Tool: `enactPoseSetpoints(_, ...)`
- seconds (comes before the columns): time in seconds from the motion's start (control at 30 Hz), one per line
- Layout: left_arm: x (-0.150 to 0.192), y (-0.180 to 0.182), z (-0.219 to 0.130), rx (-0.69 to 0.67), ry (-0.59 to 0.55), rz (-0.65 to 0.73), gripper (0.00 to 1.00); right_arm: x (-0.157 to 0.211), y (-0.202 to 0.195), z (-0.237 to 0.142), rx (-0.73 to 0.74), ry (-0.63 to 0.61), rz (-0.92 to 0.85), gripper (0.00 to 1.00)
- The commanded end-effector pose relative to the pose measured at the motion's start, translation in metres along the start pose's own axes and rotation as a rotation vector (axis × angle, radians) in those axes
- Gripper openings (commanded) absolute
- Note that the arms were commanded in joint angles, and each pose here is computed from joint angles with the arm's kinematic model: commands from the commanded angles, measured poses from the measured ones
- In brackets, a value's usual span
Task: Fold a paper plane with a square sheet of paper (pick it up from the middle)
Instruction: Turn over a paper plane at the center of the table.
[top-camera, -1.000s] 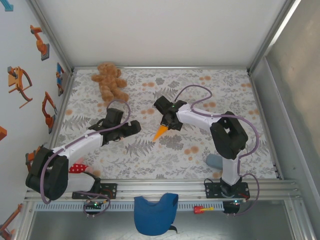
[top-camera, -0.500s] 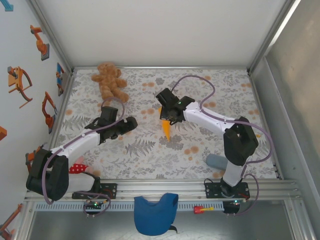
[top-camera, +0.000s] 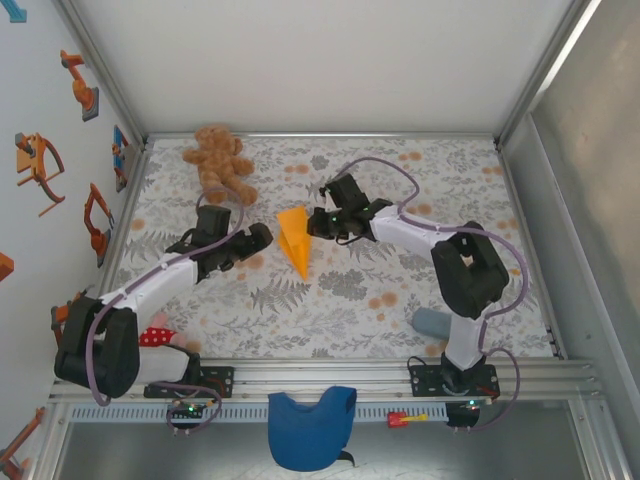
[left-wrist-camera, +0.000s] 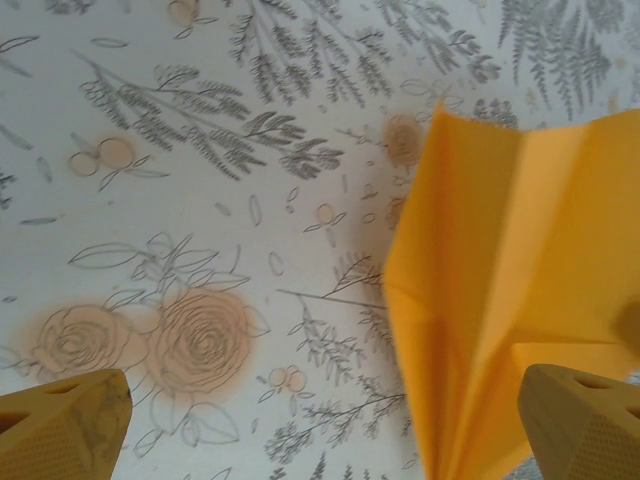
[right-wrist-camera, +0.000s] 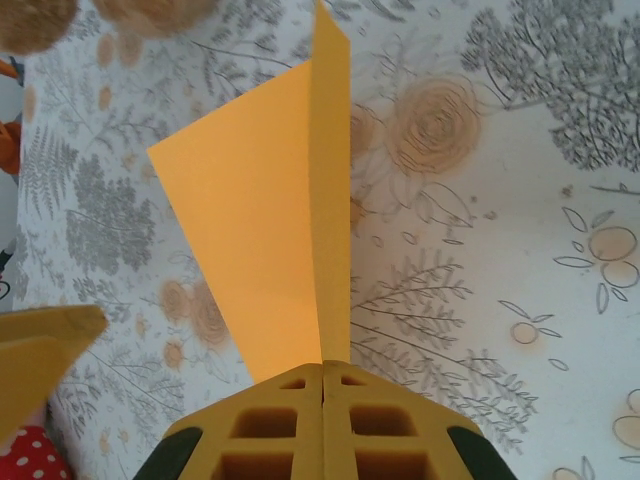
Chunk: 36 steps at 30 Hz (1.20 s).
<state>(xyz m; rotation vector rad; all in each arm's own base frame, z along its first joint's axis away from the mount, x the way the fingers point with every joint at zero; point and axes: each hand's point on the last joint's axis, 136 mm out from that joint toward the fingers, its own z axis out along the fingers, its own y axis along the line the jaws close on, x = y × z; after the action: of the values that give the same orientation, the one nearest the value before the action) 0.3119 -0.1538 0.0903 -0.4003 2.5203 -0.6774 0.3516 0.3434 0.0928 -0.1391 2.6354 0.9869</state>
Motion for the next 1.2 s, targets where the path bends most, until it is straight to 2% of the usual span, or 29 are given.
enactPoseSetpoints(0.0, -0.004, -0.014, 0.010, 0.060, 0.020, -0.022, 0.97, -0.002, -0.009, 0.006, -0.088, 0.008, 0.024, 0.00)
enactPoseSetpoints(0.2, 0.009, -0.035, 0.030, 0.179, 0.104, -0.068, 0.87, 0.003, -0.044, 0.007, -0.065, 0.011, 0.081, 0.00)
enactPoseSetpoints(0.37, 0.022, -0.052, 0.043, 0.213, 0.164, -0.032, 0.81, 0.002, -0.055, 0.005, -0.071, 0.000, 0.105, 0.00)
enactPoseSetpoints(0.57, 0.037, -0.071, 0.067, 0.208, 0.260, 0.025, 0.62, 0.003, -0.062, 0.008, -0.087, 0.000, 0.117, 0.00)
enactPoseSetpoints(0.8, 0.034, -0.064, 0.089, 0.121, 0.288, 0.031, 0.43, -0.001, -0.061, 0.006, -0.106, -0.002, 0.122, 0.00)
enactPoseSetpoints(1.0, 0.039, -0.067, 0.098, 0.138, 0.319, 0.029, 0.31, 0.000, -0.060, 0.007, -0.118, 0.009, 0.125, 0.00)
enactPoseSetpoints(1.17, 0.038, -0.072, 0.101, 0.154, 0.324, 0.037, 0.16, -0.003, -0.059, 0.004, -0.117, -0.004, 0.123, 0.00)
